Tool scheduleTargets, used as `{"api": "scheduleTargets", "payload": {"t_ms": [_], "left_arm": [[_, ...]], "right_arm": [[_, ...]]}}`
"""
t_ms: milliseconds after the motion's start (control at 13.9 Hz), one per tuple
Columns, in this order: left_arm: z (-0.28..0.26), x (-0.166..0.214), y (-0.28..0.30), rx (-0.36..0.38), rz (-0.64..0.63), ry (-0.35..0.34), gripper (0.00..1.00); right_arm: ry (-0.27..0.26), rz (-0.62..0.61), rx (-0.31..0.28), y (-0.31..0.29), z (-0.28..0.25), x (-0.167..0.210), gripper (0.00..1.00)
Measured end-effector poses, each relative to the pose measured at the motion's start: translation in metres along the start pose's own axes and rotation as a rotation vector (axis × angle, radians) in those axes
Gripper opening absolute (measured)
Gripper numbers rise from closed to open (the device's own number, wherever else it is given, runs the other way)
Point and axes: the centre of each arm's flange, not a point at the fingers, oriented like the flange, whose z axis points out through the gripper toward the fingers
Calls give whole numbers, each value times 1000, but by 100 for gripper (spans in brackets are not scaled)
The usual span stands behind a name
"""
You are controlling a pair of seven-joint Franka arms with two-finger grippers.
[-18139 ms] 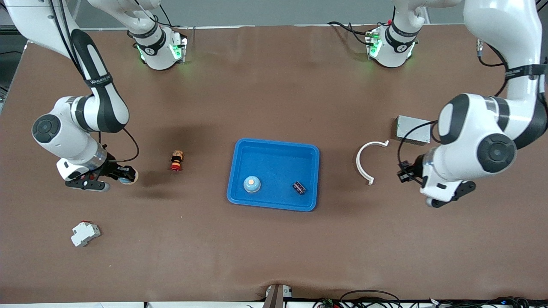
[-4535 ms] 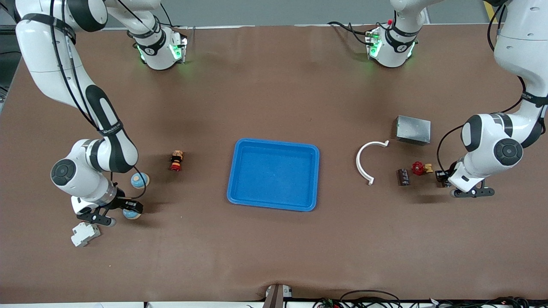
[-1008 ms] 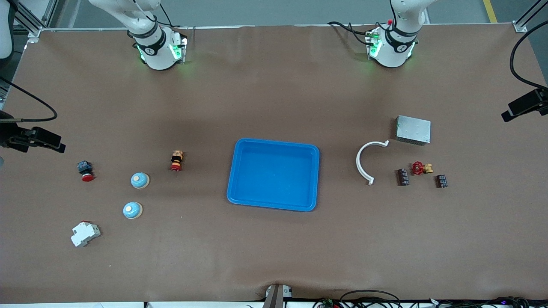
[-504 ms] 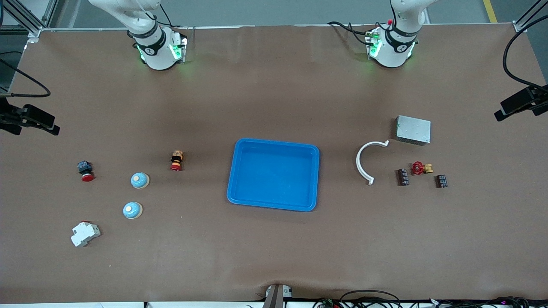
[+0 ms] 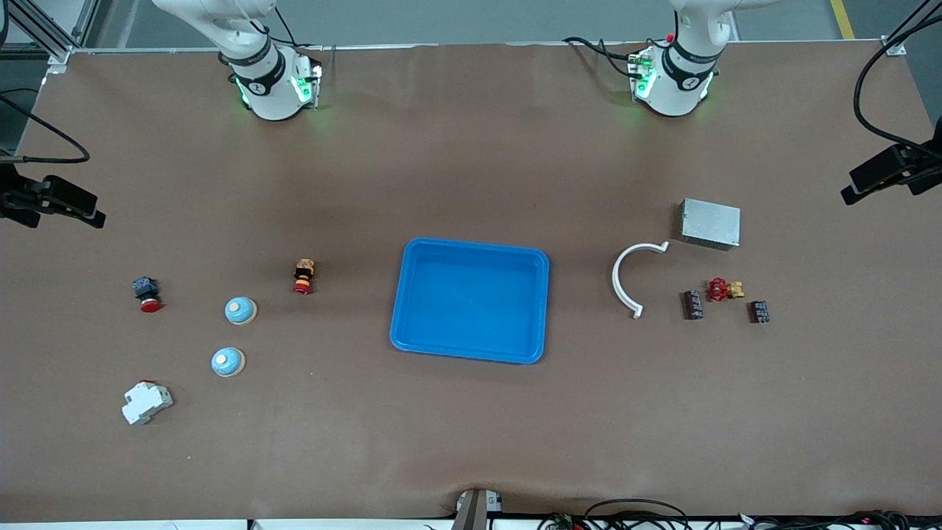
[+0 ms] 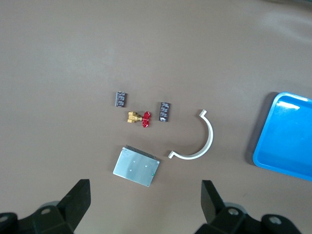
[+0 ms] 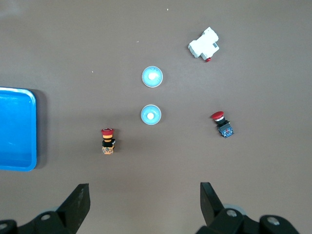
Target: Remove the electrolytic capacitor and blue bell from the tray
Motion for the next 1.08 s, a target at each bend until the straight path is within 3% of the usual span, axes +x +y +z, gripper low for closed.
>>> {"api": "scheduleTargets", "payload": {"t_ms": [504,1080], "left_arm": [[17,-22,-1,6,13,-6,100],[41,-7,4,3,89,2,100]], "right_arm": [[-4,2,0,1,4,0,100],[10,4,-1,2,-5,-4,100]]}}
